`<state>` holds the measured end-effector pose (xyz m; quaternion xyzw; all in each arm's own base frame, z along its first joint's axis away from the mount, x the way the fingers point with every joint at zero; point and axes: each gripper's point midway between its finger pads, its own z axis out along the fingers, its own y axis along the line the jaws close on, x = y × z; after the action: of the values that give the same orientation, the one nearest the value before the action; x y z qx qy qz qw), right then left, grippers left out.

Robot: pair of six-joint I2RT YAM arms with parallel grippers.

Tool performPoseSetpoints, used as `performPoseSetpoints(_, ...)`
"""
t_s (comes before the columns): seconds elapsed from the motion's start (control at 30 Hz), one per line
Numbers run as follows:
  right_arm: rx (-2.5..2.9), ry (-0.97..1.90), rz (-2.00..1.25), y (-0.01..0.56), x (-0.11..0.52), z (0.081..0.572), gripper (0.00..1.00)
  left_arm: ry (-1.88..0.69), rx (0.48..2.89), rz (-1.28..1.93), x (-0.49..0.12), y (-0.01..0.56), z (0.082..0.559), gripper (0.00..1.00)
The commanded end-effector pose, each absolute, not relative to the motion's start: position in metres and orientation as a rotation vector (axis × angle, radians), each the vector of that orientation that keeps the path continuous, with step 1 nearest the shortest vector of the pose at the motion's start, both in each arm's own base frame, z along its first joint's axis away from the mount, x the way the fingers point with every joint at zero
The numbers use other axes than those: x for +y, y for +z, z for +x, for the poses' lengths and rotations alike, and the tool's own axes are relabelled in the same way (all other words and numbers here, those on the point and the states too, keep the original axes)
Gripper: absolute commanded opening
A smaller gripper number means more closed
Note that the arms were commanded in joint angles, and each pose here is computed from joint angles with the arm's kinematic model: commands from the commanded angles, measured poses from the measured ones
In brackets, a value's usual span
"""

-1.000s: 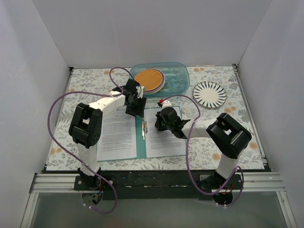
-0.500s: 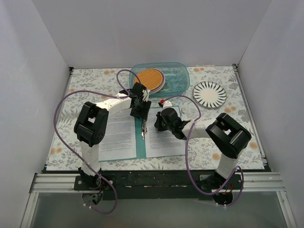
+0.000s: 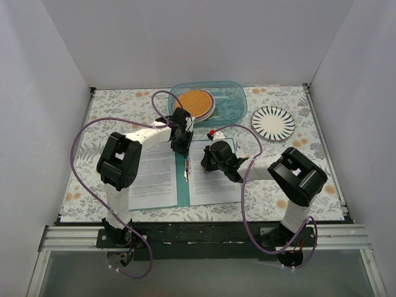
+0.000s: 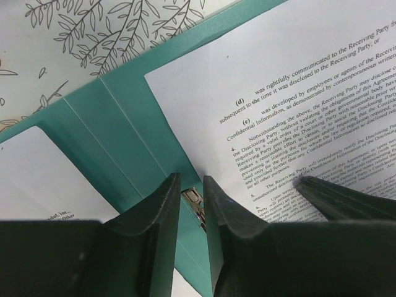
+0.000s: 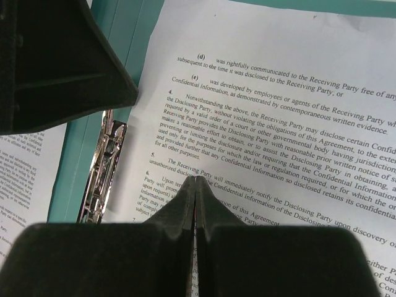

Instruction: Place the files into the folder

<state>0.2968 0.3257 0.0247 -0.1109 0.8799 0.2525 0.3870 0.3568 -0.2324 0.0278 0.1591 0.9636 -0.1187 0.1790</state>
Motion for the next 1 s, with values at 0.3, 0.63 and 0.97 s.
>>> performPoseSetpoints(0.3,2.350,0.594,-0.286,-0.002,0.315,0.280,0.01,-0.368,2.660,0.502,-0.241,0.077,0.368,0.19)
performPoseSetpoints(0.63,2.381,0.563,-0.271,-0.010,0.310,0.276,0.01,-0.509,2.709,0.591,-0.244,0.090,0.333,0.18)
performPoseSetpoints(0.97,2.382,0.575,-0.282,-0.010,0.312,0.273,0.01,-0.345,2.686,0.495,-0.233,0.077,0.358,0.33)
